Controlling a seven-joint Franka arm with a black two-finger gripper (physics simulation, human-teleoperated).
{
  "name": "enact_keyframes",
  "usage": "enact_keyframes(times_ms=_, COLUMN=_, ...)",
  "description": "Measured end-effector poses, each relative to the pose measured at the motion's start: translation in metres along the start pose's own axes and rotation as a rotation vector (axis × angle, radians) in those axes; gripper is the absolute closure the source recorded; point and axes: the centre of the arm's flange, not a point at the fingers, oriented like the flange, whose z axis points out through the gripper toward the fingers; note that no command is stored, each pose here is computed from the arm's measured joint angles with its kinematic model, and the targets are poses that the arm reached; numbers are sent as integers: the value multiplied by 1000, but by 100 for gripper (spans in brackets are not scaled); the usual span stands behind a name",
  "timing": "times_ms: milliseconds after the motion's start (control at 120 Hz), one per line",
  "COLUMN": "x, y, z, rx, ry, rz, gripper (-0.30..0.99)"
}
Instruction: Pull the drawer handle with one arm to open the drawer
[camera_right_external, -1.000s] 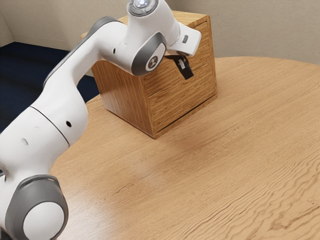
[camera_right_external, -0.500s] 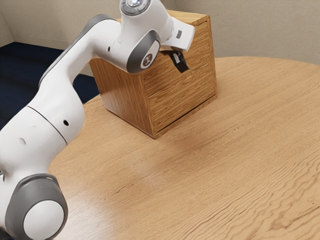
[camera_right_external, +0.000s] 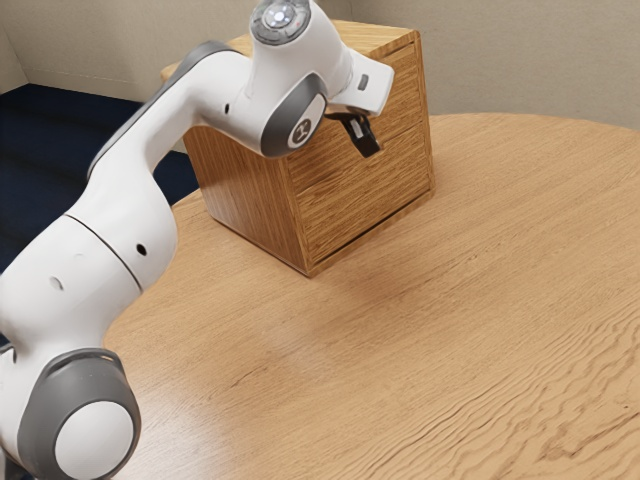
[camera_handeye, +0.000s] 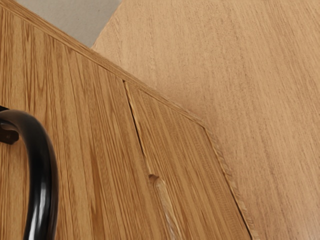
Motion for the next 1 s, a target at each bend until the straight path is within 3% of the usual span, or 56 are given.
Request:
enact_keyframes(times_ms=292, x=5, y=5, z=-1, rx=-14, ry=13, rz=-7, gripper=-7)
enact_keyframes(times_ms=383, x=8, y=7, z=-2, rx=-18, ry=18, rz=-8, gripper=-1)
enact_keyframes(times_ms=1000, x=43, y=46, z=-11, rx=-58, ry=60, rz=13, gripper=0)
